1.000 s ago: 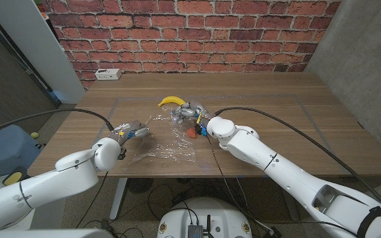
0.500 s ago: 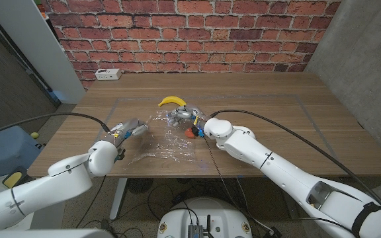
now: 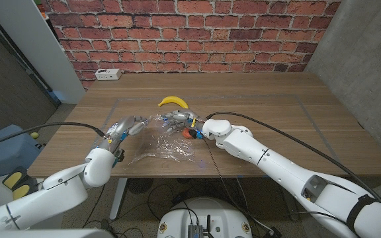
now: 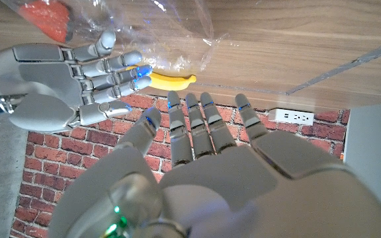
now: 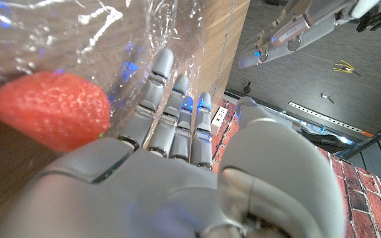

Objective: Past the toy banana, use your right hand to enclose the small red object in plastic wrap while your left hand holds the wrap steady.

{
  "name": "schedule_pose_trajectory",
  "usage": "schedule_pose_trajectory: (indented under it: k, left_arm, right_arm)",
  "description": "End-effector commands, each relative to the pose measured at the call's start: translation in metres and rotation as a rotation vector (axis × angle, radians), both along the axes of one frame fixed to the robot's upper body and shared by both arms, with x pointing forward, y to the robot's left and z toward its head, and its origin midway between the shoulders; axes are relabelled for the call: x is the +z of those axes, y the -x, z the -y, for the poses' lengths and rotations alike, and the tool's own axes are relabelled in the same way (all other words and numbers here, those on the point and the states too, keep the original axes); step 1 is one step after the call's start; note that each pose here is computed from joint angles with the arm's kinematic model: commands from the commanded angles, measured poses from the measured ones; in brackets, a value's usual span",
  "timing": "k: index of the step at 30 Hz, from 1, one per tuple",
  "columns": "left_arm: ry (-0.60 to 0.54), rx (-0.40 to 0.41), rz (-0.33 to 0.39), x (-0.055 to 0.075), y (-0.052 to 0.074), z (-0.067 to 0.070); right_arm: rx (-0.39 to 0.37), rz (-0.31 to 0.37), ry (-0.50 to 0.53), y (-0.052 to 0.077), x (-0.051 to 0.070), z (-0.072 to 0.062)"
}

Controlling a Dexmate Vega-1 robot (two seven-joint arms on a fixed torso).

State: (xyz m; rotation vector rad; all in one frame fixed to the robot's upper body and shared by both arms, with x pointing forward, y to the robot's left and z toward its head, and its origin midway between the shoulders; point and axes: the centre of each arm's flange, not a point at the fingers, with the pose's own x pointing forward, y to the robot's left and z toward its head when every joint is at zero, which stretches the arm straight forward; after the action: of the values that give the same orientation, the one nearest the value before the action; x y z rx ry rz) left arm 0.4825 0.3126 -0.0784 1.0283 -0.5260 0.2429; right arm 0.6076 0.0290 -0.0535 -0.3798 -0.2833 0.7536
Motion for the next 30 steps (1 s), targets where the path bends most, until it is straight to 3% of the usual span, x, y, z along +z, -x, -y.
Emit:
schedule_pose_trajectory:
  k: [1, 7, 14, 21, 30]
  left_arm:
    - [0.047, -0.028, 0.074, -0.007, 0.006, -0.004]
    - [0.023, -0.035, 0.012, -0.007, 0.002, -0.002]
    - [-0.063, -0.012, -0.041, -0.005, -0.002, 0.011]
    - [-0.168, 0.032, -0.095, -0.003, -0.004, 0.026]
    - [-0.257, 0.090, -0.142, -0.004, 0.001, 0.035]
  right_arm:
    - [0.191, -0.085, -0.014, -0.010, -0.011, -0.002]
    - [0.301, -0.088, -0.065, -0.014, -0.013, 0.001]
    - [0.334, 0.127, -0.059, -0.007, -0.003, 0.006]
    - [0.322, 0.326, 0.011, 0.001, 0.013, 0.011]
    - [0.201, 0.477, 0.121, 0.018, 0.022, 0.028]
